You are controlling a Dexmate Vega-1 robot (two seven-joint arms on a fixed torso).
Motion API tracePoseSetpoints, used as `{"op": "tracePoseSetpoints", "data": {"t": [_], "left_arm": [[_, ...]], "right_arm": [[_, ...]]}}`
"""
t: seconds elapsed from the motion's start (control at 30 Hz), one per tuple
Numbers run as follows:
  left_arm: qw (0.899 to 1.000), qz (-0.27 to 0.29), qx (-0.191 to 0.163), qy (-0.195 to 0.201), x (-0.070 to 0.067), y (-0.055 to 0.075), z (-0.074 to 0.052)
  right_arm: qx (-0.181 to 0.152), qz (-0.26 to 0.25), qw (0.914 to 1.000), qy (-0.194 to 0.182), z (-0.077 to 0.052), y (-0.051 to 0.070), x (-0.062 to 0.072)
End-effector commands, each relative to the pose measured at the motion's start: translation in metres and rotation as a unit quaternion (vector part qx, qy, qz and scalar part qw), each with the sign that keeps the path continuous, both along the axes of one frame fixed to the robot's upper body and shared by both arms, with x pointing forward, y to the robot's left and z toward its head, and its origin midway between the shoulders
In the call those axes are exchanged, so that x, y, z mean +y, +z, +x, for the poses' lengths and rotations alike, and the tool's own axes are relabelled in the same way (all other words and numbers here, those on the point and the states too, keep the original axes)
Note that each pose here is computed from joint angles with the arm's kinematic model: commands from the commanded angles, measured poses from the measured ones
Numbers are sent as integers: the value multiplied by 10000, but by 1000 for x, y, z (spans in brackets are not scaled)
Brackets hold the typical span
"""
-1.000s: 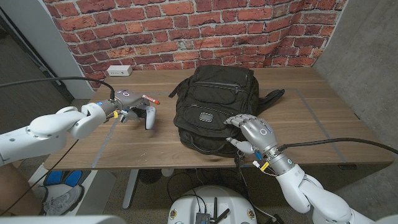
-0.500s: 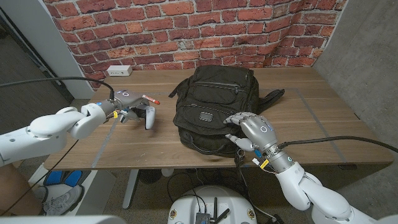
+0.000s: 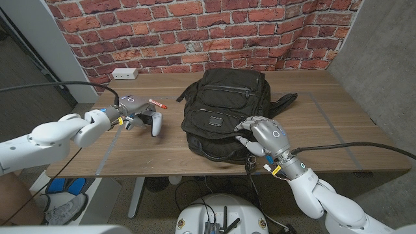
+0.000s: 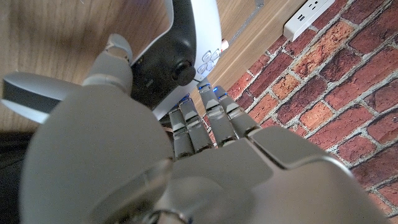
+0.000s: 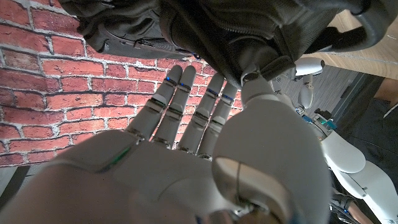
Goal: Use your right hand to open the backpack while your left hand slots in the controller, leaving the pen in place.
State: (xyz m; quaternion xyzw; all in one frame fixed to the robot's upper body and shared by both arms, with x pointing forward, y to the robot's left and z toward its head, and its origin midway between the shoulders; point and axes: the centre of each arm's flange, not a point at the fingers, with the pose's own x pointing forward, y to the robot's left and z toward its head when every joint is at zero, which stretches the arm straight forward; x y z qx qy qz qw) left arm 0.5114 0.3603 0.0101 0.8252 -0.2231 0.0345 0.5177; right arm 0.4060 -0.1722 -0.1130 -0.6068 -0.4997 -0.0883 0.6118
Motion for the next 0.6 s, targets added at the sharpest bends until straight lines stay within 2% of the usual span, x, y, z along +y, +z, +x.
{"op": "tracePoseSetpoints", "data": {"t": [0.03, 0.6], "left_arm": [[10000, -70, -37, 48, 0, -1, -3], [9998, -116, -106, 87, 0, -3, -11]], "right_arm": [[-84, 38, 10000, -12, 2, 4, -4], [-235, 199, 9995, -42, -1, 17, -10]]}}
